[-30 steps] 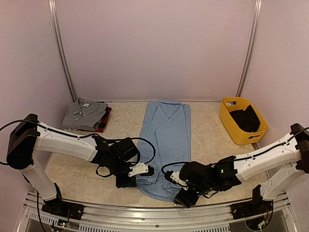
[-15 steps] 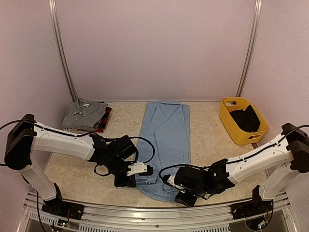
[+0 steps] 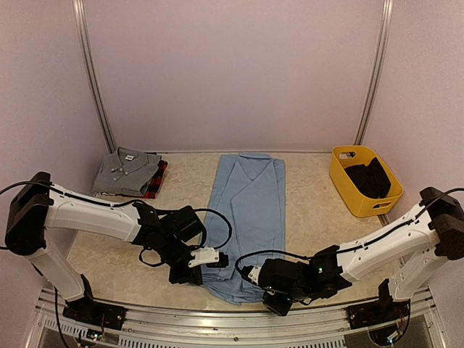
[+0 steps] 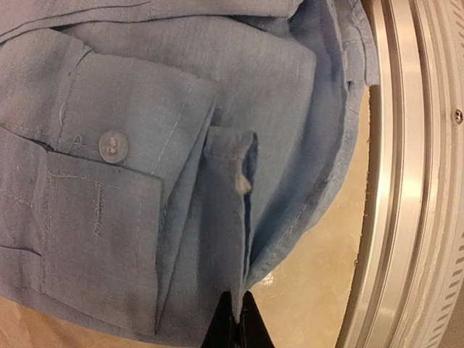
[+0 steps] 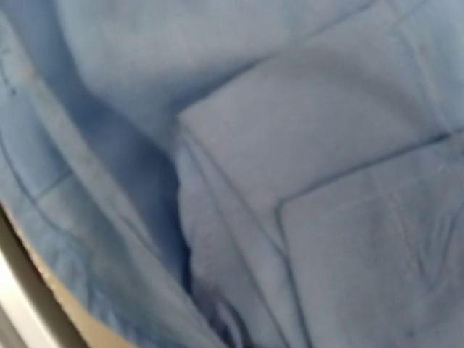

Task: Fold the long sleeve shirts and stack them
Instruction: Pick up the rectangle-folded shirt from the center of the board, then fold the rectangle-folded shirt at the center of the board.

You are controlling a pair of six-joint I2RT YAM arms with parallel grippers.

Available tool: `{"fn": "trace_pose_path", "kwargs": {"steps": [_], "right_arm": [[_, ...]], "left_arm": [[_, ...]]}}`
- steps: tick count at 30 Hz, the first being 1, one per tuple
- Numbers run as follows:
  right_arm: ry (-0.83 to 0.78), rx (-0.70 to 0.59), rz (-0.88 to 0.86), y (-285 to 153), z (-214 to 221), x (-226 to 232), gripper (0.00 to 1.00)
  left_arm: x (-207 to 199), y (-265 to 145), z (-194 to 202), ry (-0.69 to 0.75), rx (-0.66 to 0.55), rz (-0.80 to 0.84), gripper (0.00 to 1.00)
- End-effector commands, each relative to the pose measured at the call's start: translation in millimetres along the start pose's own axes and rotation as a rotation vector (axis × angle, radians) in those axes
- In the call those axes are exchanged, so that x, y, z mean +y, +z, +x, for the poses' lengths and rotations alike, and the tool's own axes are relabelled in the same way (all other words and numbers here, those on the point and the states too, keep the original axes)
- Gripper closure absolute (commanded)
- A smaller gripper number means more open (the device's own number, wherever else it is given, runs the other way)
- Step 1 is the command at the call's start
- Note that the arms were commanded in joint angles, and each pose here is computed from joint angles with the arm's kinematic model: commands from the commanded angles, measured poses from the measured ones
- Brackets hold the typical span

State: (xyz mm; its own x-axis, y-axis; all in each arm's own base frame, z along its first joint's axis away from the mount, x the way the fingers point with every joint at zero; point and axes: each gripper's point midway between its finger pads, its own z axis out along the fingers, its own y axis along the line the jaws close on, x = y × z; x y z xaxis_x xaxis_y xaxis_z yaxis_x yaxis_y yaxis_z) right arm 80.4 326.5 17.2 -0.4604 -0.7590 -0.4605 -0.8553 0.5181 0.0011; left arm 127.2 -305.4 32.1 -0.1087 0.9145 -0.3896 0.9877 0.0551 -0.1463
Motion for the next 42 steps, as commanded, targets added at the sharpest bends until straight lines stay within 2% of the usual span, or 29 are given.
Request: {"fn": "trace_pose_path", "kwargs": {"steps": [1,10,17,24,28,42], "right_arm": [[-0.005,0.086,-0.03,6.5,24.8,7.8,1.0],[0.026,-0.006,-0.326,-36.6,0.2,51.1,1.0],[0.114,-0.078,-0.494,-72.6,-29.4,44.2,1.0],[0.211,-0.107,-0.509,-86.8,-53.4,0.9,1.0],[0.304,-0.119,-0.48,-86.1,-65.3,-37.5,1.0],[0.443,-0.117,-0.364,-71.2,-89.2,-163.6,1.0]], "left_arm": [[-10.0,-5.7,0.3,0.031,-0.022,0.019,1.0],[-16.8,-26.2,-12.3,0.052,-0.081,0.035,1.0],[-15.9,-48.7,-31.1,0.023,-0.145,0.136,1.0],[20.3,-76.9,-45.7,-0.072,-0.182,0.21,1.0],[46.4,-75.3,-57.7,-0.102,-0.166,0.221,1.0],[182.2,-82.4,-101.5,-0.258,-0.267,0.155,1.0]]}}
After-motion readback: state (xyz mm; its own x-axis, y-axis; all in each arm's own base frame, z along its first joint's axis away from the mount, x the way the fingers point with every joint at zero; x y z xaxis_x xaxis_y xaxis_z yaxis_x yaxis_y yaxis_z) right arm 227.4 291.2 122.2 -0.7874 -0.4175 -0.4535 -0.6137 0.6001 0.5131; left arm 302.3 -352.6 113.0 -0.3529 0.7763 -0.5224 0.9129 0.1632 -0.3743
